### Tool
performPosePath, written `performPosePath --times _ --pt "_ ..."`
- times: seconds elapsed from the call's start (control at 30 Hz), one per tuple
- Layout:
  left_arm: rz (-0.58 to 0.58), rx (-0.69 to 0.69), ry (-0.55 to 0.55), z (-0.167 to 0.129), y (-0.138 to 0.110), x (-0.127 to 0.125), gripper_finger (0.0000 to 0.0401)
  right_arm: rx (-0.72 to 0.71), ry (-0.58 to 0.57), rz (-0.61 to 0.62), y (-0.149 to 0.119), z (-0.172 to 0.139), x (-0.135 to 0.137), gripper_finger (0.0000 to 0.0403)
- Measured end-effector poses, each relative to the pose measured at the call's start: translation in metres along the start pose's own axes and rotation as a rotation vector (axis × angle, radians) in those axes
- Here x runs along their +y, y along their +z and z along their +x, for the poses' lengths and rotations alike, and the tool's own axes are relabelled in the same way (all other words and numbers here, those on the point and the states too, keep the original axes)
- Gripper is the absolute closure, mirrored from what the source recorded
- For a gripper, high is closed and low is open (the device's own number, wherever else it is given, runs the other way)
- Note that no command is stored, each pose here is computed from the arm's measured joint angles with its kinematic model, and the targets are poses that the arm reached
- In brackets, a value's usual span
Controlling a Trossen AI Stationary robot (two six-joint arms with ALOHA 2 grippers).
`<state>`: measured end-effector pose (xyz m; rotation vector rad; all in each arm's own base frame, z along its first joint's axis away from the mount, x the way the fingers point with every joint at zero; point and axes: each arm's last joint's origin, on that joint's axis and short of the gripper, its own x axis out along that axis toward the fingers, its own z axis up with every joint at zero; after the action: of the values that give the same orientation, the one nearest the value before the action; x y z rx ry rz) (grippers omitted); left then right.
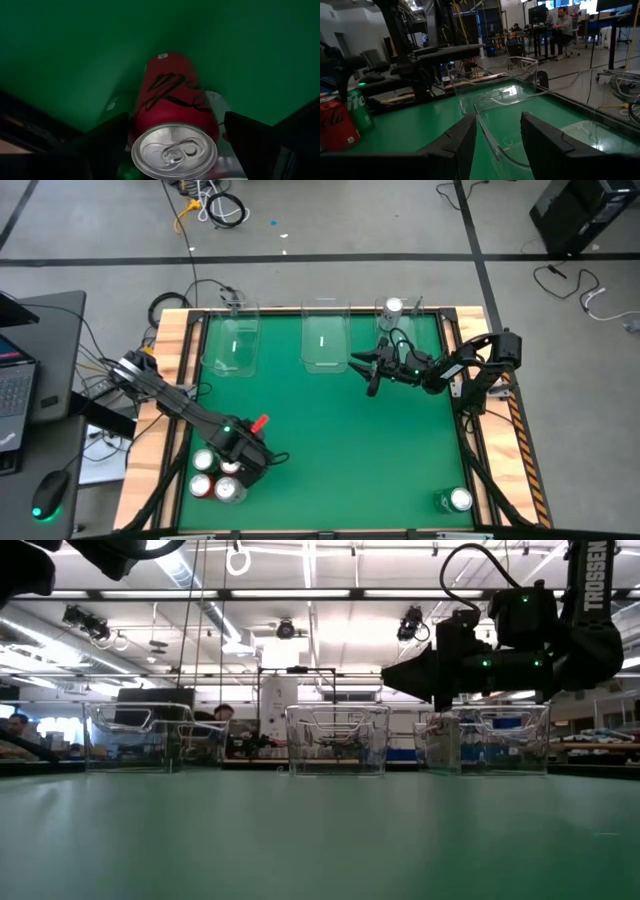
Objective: Sort soda cans
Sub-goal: Put the top red soda can into the left transparent bin
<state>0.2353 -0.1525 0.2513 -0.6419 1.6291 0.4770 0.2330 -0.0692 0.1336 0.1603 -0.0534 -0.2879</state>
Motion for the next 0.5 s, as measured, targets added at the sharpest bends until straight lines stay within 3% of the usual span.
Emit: performPosePath --times 0.2,0.5 --pt "-0.005 0.081 0.016 0.013 -0.002 0.003 0.0064 0.0 0.003 0.0 0.0 0.0 0.0 0.0239" --pt "0.063 0.044 0.02 0.016 0.0 0.0 0.0067 0.001 0.003 0.001 0.0 0.0 0.0 0.0237"
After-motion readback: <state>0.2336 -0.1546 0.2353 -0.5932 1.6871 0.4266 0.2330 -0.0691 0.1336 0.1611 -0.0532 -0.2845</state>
